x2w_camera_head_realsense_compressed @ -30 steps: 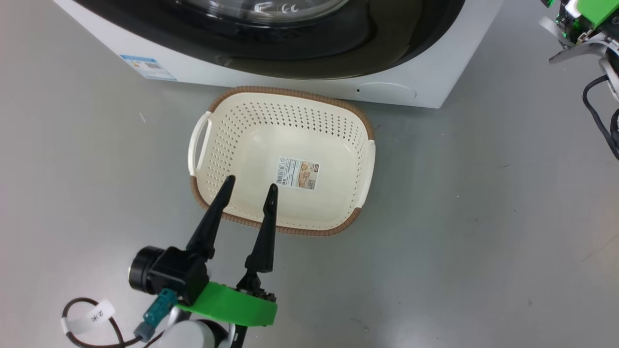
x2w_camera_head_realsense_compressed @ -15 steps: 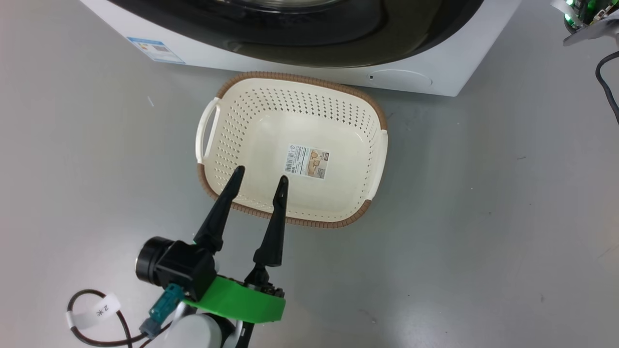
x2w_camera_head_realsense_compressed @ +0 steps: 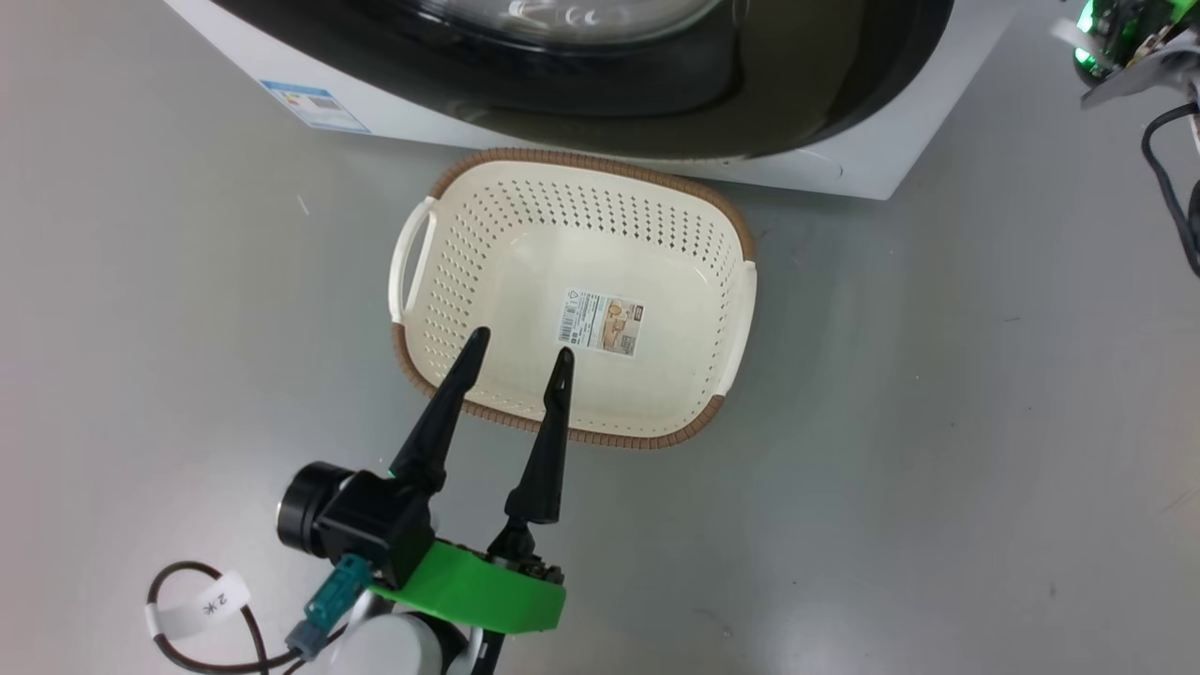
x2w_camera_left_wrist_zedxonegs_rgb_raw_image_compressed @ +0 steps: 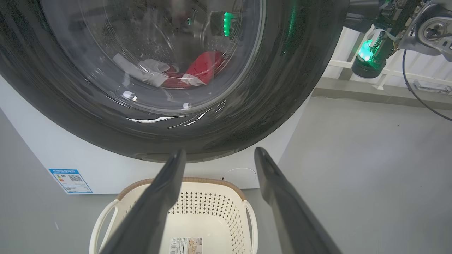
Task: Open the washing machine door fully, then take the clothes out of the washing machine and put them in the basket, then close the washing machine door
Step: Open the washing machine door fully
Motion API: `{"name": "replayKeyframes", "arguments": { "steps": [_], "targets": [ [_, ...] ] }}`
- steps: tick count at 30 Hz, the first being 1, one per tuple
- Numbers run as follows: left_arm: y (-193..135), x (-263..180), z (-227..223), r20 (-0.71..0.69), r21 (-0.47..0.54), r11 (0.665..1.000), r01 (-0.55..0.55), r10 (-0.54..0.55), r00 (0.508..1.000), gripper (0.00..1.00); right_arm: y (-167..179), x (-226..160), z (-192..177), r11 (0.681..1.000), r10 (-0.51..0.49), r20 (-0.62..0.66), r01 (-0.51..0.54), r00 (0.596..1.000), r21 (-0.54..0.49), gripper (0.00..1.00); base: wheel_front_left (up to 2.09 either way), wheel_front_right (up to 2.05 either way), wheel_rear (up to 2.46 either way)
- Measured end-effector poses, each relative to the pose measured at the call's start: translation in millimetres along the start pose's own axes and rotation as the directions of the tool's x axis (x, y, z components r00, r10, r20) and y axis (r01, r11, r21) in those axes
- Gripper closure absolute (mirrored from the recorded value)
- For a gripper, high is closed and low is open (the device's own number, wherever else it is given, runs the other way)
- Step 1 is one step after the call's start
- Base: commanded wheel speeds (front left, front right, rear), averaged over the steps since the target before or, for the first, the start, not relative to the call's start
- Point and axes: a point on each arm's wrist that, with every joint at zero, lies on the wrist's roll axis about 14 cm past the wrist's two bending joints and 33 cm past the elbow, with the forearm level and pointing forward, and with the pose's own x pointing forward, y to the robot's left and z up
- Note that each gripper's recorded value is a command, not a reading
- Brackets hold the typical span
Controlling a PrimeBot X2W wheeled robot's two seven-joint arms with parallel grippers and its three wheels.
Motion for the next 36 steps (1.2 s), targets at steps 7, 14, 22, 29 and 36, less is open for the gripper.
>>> {"name": "replayKeyframes", "arguments": {
  "steps": [7, 14, 22, 29, 36],
  "targets": [
    [-2.0, -3.5, 11.6, 0.027, -0.001, 1.000, -0.001, 0.001, 1.000, 0.00, 6.3, -3.4, -17.5, 1.000, 0.002, -0.051, -0.003, 0.999, -0.001, 1.00, 0.00, 0.00, 0.00],
    [-4.0, -11.7, 25.2, 0.059, -0.001, 1.000, 0.001, -0.001, 0.998, 0.00, 17.9, -9.2, -45.9, 1.000, 0.016, -0.111, -0.017, 0.994, -0.009, 1.00, 0.00, 0.00, 0.00],
    [0.7, -33.9, 33.7, 0.074, -0.010, 1.000, -0.027, 0.028, 0.997, 0.00, 35.5, -17.5, -84.6, 0.999, 0.040, -0.179, -0.040, 0.983, 0.004, 1.00, 0.00, 0.00, 0.00],
    [7.8, -52.7, 41.2, 0.091, -0.016, 0.998, -0.058, 0.059, 0.994, 0.00, 55.8, -20.7, -117.4, 0.997, 0.080, -0.246, -0.078, 0.966, 0.017, 1.00, 0.00, 0.00, 0.00],
    [17.0, -70.5, 49.9, 0.115, -0.013, 0.996, -0.090, 0.091, 0.989, 0.00, 69.1, -21.1, -155.3, 0.995, 0.097, -0.333, -0.101, 0.938, 0.005, 1.00, 0.00, 0.00, 0.00]
  ]
}}
